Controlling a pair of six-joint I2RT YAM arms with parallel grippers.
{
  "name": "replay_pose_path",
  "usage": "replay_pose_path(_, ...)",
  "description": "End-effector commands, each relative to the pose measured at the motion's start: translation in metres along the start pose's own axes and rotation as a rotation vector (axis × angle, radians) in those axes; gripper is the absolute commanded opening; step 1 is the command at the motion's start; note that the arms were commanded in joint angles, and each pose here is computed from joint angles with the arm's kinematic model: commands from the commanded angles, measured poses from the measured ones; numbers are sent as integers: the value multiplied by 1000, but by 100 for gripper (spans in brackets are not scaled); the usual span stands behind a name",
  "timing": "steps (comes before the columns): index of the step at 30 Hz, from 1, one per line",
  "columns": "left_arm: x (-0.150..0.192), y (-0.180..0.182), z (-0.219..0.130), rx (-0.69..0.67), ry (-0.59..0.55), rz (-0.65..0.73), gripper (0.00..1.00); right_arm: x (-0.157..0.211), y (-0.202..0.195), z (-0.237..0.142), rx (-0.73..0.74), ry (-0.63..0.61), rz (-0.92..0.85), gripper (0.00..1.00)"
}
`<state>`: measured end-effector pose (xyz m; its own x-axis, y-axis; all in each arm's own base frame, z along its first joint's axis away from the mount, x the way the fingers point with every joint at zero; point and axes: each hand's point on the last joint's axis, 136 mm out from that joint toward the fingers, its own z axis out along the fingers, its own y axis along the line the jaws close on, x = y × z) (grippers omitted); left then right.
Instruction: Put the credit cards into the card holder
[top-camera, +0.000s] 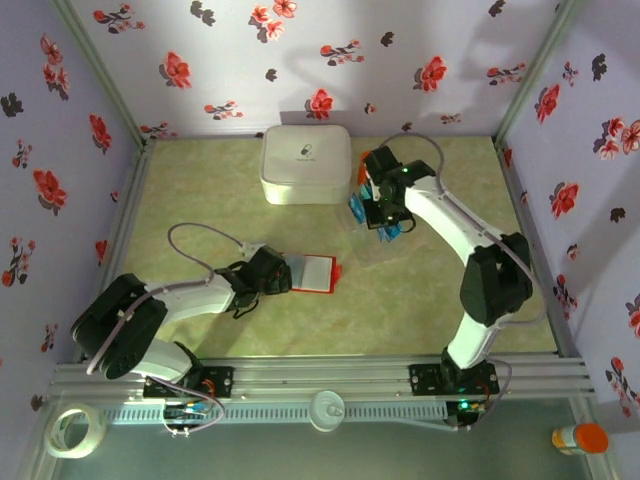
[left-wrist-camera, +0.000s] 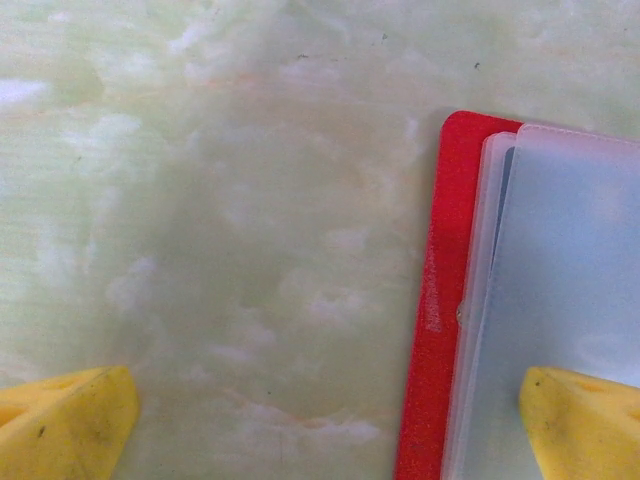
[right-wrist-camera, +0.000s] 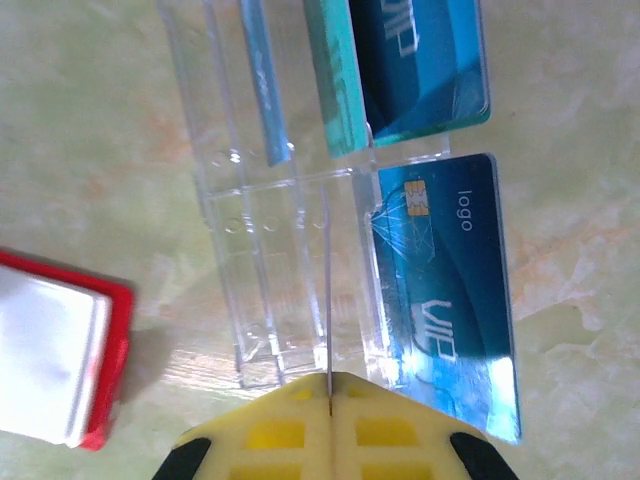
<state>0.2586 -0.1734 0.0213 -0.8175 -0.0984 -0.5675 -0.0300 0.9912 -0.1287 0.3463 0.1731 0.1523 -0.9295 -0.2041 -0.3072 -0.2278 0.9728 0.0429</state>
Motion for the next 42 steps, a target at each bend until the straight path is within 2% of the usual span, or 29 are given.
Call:
replay_pose_path(1, 34, 29, 6, -88, 98, -1, 100, -8, 19, -35, -113, -77, 34, 1)
replay_pose_path(8, 33, 34, 0, -85, 74, -7, 100, -6, 94, -38, -363, -138, 99, 1)
replay_pose_path(13, 29, 34, -5, -76, 62, 2, 100, 0, 144, -11, -502, -136, 160, 0)
replay_pose_path(16, 30, 36, -7, -81, 68, 1, 100, 5, 160, 12, -525, -104, 182, 0)
replay_pose_path(30, 26, 39, -19, -74, 59, -6, 100, 38, 195, 85, -539, 31, 215, 0)
replay_pose_path(42, -21, 18, -54, -14, 1, 39, 100, 58, 189, 110, -511, 92, 249, 0)
